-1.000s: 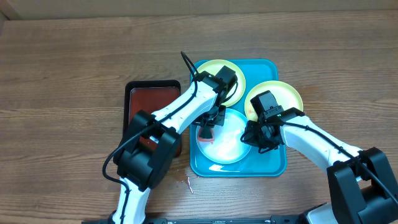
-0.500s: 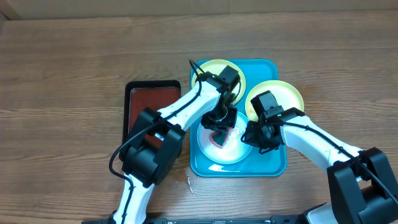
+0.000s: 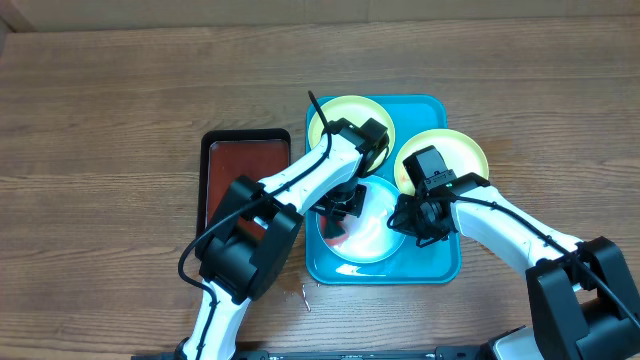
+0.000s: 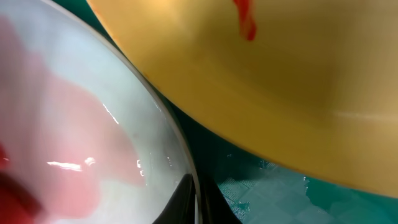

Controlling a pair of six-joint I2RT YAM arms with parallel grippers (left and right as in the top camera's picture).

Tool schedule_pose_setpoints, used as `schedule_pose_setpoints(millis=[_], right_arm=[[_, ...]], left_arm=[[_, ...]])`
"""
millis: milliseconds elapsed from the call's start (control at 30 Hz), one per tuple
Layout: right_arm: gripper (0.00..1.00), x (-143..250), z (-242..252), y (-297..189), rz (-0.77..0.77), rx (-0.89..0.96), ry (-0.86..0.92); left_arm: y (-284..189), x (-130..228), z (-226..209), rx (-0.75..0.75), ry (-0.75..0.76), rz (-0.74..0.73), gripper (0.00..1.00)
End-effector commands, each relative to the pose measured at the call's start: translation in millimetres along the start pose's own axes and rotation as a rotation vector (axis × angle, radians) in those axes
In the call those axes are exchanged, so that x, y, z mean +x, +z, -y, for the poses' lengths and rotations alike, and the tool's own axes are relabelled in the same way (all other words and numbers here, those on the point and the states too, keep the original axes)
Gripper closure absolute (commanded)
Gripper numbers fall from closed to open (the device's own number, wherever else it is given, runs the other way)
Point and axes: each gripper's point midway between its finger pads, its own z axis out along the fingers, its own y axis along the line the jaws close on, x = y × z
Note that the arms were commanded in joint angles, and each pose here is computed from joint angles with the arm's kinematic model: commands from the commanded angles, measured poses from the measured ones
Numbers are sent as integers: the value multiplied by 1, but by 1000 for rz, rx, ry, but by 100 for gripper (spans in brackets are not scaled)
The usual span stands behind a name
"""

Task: Clean dirty plates on tray and stack at the side
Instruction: 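Scrub the white plate with the sponge while the right gripper holds it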

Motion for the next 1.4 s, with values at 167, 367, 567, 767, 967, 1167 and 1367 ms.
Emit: schedule_pose_setpoints(millis=[167, 367, 567, 767, 967, 1167, 1367], right_arm=[[96, -2, 16, 6, 17, 76, 13], [96, -2, 16, 6, 17, 76, 13], [96, -1, 16, 6, 15, 78, 14], [96, -1, 16, 6, 15, 78, 14], [96, -1, 16, 6, 15, 78, 14], [96, -1, 16, 6, 15, 77, 14], [96, -1, 16, 6, 15, 78, 14]], left_arm=[[-15, -45, -35, -99, -109, 128, 96], [-21, -53, 45, 341, -28, 96, 96], [-13, -34, 104, 551, 48, -11, 96], [-16, -17, 107, 542, 96, -51, 96], [1, -13, 59, 315, 24, -74, 96], [11, -20, -1, 56, -62, -42, 96], [8, -37, -47, -177, -124, 61, 96]])
